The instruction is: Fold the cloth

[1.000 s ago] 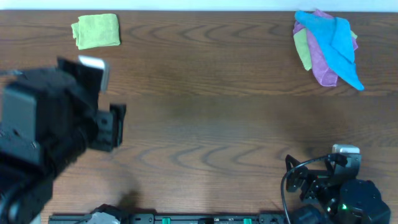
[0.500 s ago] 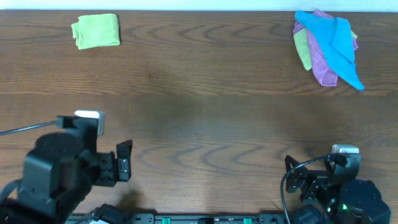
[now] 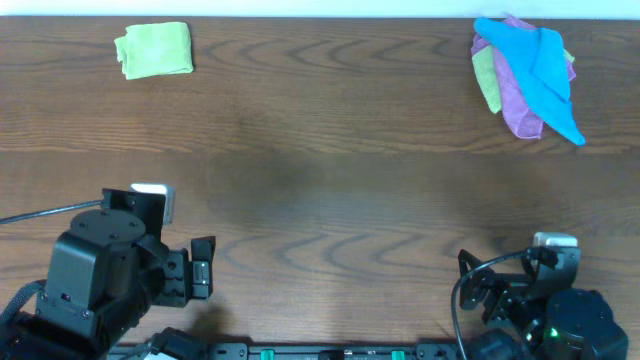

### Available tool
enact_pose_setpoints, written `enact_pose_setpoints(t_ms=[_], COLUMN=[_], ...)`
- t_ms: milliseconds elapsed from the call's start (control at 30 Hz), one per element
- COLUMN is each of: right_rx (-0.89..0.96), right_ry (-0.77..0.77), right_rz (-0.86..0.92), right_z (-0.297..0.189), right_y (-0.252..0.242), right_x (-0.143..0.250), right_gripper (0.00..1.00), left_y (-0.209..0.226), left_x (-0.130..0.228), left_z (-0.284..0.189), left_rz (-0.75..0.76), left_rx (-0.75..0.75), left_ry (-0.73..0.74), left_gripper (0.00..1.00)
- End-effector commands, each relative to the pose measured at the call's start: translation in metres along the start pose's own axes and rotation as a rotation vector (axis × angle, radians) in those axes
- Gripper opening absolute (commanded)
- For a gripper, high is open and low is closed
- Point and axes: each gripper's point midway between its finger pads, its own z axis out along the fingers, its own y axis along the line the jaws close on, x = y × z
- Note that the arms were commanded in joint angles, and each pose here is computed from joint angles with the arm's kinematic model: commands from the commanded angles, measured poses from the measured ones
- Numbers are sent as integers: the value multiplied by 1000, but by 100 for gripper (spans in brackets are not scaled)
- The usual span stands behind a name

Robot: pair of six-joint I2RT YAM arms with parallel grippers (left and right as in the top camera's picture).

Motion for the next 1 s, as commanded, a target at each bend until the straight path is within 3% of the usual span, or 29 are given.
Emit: enact_pose_setpoints(t_ms=[0, 100, 200, 400, 967], right_rx=[-7, -7, -7, -7, -7], right_ry=[-11, -12, -12, -12, -11], right_rz=[-8, -8, -8, -8, -8], right_z=[-3, -3, -3, -3, -3], right_y=[1, 1, 1, 1, 1], right_x=[-3, -3, -3, -3, -3], right_gripper=[99, 99, 99, 99, 99], left_y=[7, 10, 20, 26, 45], left_x=[-1, -5, -29, -54, -3], left_z=[-2, -6, -19, -28, 98], left_rz=[10, 1, -8, 227, 246], left_rx=[-41, -46, -90, -132, -136], left_ry=[-17, -56, -209, -424, -695], left_gripper=[96, 96, 96, 96, 95])
